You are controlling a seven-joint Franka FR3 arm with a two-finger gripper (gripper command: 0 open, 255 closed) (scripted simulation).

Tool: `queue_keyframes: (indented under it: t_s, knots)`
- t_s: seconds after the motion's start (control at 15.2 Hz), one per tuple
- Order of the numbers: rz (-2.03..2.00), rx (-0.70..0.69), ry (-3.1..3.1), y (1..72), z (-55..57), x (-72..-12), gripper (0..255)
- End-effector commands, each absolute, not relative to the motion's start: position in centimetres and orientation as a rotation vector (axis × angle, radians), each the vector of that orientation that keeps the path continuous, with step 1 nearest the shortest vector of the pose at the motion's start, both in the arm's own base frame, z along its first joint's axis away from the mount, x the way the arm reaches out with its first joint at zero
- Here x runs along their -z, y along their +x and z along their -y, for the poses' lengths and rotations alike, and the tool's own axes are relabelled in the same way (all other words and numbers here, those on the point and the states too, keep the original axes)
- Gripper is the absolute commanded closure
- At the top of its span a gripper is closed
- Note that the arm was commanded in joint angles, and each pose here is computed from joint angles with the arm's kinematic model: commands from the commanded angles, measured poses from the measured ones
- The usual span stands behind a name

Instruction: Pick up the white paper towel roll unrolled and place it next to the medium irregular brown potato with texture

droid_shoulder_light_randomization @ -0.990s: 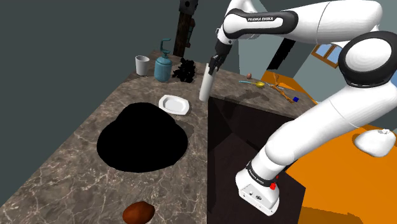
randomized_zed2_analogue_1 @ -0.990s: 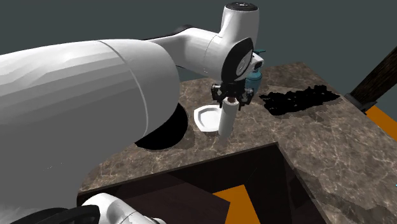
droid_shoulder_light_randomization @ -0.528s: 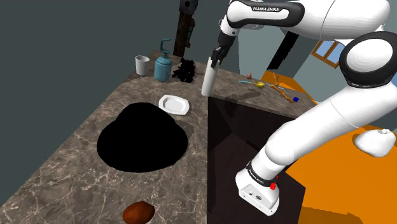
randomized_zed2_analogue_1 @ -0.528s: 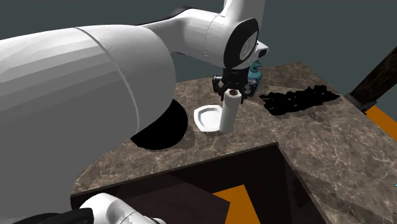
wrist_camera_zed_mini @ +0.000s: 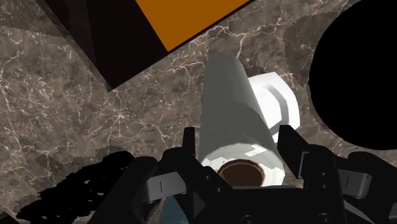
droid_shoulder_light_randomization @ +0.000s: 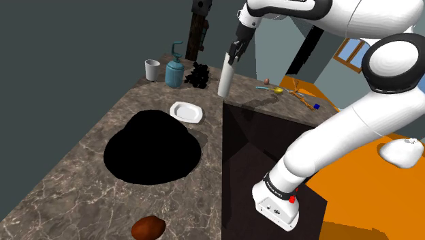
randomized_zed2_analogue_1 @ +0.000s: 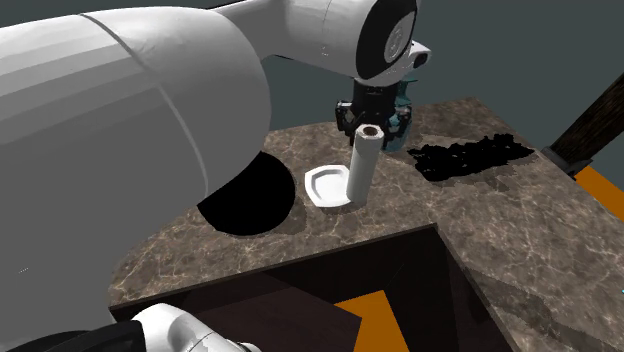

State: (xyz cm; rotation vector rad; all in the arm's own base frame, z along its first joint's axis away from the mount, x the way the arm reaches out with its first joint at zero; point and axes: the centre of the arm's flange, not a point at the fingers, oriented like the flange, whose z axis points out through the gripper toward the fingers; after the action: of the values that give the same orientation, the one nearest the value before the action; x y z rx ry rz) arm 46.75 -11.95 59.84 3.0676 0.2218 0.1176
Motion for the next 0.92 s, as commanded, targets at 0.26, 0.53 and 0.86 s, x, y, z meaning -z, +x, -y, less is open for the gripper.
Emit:
queue_keyframes:
  t_s: [0.26,0.53,0.86]
  knots:
    - [-0.222,-0.117,3.068,46.7,11.9,-63.1,255]
    - [-0.222,-0.117,3.068,46.7,11.9,-65.2,255]
    - [-0.222,-0.117,3.068,46.7,11.9,-67.9,255]
